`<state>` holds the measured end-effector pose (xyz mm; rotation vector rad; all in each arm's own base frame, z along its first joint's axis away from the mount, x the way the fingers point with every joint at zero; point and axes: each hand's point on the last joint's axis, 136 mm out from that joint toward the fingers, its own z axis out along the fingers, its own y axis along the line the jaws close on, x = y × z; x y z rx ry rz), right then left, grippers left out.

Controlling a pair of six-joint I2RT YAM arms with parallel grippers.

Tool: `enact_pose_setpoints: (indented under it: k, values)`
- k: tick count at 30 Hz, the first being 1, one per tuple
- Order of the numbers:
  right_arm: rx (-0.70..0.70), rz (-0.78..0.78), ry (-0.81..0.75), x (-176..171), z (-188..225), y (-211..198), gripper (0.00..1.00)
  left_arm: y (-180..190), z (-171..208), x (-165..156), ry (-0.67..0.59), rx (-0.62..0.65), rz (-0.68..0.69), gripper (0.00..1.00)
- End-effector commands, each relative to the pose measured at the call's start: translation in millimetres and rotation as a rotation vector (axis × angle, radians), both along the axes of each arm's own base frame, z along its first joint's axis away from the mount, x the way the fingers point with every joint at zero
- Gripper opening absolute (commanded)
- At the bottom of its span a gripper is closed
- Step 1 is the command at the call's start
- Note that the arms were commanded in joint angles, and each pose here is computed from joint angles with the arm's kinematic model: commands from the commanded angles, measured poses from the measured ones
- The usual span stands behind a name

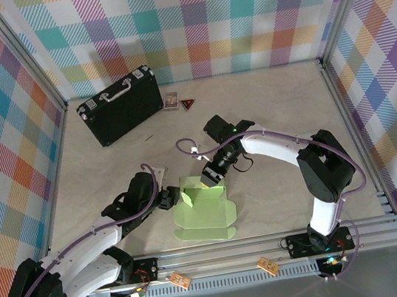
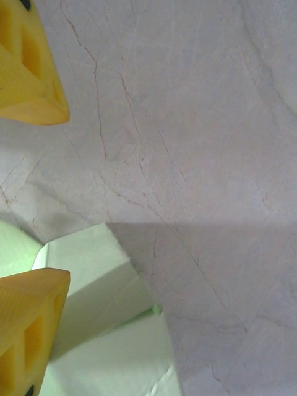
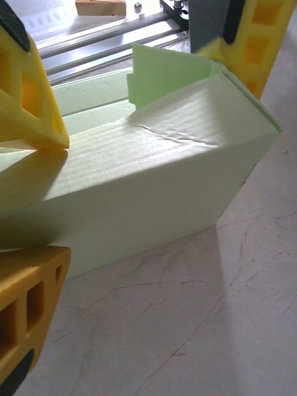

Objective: Fold the paper box

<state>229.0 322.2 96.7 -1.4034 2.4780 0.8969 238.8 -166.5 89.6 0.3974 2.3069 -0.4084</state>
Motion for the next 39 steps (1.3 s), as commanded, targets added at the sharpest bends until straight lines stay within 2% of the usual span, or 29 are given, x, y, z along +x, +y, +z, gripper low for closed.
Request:
enact_pose_setpoints:
  k: [1, 6, 10, 13, 20, 39]
  values:
    - [-0.021, -0.001, -0.014, 3, -8, 1, 0.43, 0, 23, -1, -0.023, -0.035, 0.024, 0.63]
    - [-0.018, -0.001, -0.018, 3, -7, 1, 0.43, 13, 20, -11, 0.035, -0.069, 0.114, 0.65]
    - [-0.02, -0.002, -0.02, 4, -7, 1, 0.43, 10, 18, -21, 0.063, -0.132, 0.112, 0.65]
    - [-0.016, -0.001, -0.024, 4, -6, 2, 0.43, 11, 10, -23, 0.04, -0.178, 0.124, 0.65]
    - [-0.014, 0.0, -0.027, 4, -4, 1, 0.43, -10, 12, -31, -0.025, -0.244, 0.001, 0.64]
    - [0.004, -0.002, -0.023, 4, -7, 3, 0.43, -17, 3, -27, -0.066, -0.196, -0.014, 0.65]
